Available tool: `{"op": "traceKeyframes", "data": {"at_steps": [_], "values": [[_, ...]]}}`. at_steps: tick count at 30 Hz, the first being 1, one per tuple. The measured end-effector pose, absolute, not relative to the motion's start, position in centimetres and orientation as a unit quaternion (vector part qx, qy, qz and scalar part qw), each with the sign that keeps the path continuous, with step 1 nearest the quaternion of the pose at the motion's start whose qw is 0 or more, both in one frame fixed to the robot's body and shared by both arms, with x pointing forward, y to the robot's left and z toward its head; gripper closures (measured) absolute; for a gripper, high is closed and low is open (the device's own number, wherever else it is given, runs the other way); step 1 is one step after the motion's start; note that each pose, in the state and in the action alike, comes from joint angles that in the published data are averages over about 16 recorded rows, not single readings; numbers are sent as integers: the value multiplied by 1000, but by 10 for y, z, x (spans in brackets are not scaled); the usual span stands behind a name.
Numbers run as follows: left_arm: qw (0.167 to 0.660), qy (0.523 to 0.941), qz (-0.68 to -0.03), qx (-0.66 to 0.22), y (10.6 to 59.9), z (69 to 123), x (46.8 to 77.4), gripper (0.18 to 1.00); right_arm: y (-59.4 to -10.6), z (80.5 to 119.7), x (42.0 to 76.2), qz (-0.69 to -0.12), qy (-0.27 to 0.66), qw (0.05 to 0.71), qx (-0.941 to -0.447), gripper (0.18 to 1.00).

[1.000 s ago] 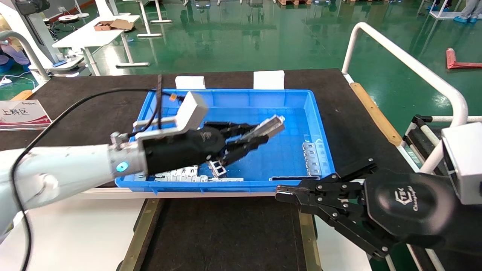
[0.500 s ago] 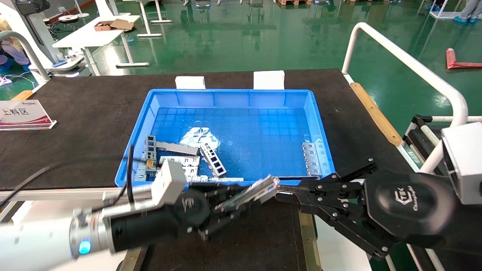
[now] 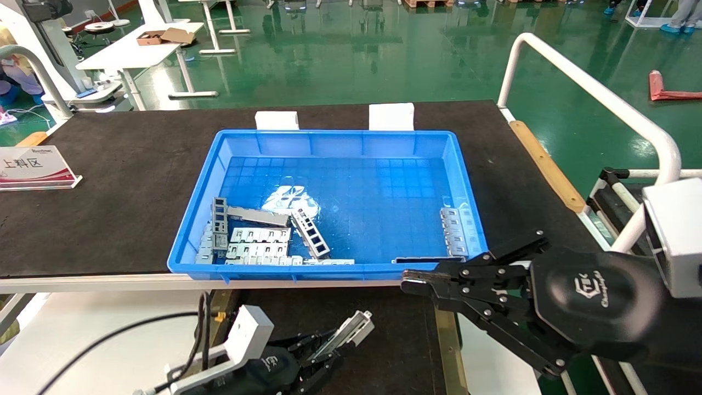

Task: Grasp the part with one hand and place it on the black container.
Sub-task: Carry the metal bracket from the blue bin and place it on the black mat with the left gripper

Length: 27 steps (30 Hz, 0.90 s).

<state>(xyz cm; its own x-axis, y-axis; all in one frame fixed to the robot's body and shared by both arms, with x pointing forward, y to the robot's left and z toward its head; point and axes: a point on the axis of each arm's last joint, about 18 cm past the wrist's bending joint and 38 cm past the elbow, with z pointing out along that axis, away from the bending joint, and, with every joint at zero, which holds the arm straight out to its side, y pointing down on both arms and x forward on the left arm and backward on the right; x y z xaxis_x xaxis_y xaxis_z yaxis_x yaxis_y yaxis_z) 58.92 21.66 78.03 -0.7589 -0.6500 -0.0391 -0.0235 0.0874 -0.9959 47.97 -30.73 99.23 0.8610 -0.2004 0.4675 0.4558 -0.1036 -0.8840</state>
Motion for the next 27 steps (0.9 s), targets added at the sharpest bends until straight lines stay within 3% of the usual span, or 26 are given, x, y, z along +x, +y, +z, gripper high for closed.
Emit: {"op": "traceKeyframes", "data": {"at_steps": [14,27], "values": [[263,621,-621,-400,187,718,625,827,-307,992,480,-247,-91,663,-700,988],[261,563,-630,-467,154,698,658,828,-307,992,480,-247,-91,663,-700,988]]}}
